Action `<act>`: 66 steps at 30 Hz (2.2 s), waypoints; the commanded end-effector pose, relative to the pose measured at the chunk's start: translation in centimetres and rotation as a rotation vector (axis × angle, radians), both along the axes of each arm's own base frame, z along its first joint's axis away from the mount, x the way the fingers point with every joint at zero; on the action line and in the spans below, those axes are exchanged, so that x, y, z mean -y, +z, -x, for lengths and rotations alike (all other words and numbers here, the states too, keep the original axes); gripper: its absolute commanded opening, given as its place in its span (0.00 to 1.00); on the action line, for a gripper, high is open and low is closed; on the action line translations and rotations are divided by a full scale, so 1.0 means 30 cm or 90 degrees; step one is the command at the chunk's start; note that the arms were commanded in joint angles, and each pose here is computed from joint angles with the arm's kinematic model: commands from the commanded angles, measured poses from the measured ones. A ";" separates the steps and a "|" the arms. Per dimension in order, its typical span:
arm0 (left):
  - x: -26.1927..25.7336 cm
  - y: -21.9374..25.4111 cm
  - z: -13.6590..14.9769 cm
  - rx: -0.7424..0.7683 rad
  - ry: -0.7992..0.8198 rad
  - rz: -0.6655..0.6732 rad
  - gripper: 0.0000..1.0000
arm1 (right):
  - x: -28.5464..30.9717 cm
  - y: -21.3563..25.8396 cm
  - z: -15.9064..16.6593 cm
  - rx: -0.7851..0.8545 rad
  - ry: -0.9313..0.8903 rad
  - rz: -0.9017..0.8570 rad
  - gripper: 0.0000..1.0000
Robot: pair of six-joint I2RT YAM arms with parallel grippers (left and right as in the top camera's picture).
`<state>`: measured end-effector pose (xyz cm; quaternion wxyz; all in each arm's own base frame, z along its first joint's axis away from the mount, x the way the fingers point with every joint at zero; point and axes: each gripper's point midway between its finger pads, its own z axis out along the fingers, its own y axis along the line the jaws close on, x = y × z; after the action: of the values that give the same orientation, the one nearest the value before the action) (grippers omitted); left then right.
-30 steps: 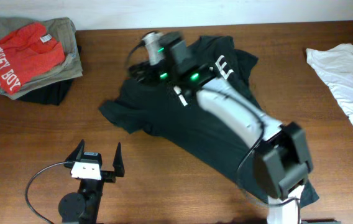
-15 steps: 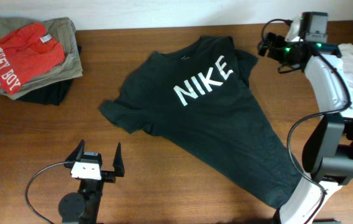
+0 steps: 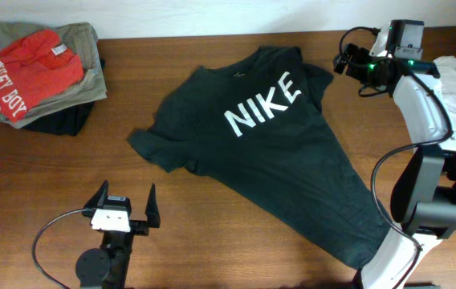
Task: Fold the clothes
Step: 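Drag the NIKE t-shirt leftward onto the table center with the right gripper, then grasp the left sleeve of the t-shirt with the left gripper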
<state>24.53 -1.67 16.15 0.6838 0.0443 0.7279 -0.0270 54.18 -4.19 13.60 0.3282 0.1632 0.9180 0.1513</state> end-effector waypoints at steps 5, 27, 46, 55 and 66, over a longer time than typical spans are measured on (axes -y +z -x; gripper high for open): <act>0.025 0.023 0.002 0.022 -0.027 -0.005 0.99 | -0.102 -0.082 -0.036 0.004 0.035 -0.008 0.99; 0.301 0.412 -0.196 -0.172 -0.366 0.050 0.99 | -0.048 -0.038 -0.099 0.050 -0.062 -0.009 0.99; 0.121 0.119 -0.415 -0.468 -0.061 0.054 0.99 | -0.062 -0.008 -0.124 0.081 -0.051 -0.022 0.99; -0.015 0.003 -0.470 -0.521 0.104 0.085 0.99 | -0.069 -0.007 -0.123 0.081 -0.046 -0.026 0.99; -0.068 -0.214 -0.577 -0.696 0.144 0.056 0.99 | -0.069 -0.008 -0.123 0.081 -0.046 -0.026 0.99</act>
<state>39.78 -0.33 10.07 0.2045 -0.0839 0.9751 -0.0186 57.88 -2.48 13.53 0.3896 0.1920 0.8857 0.1637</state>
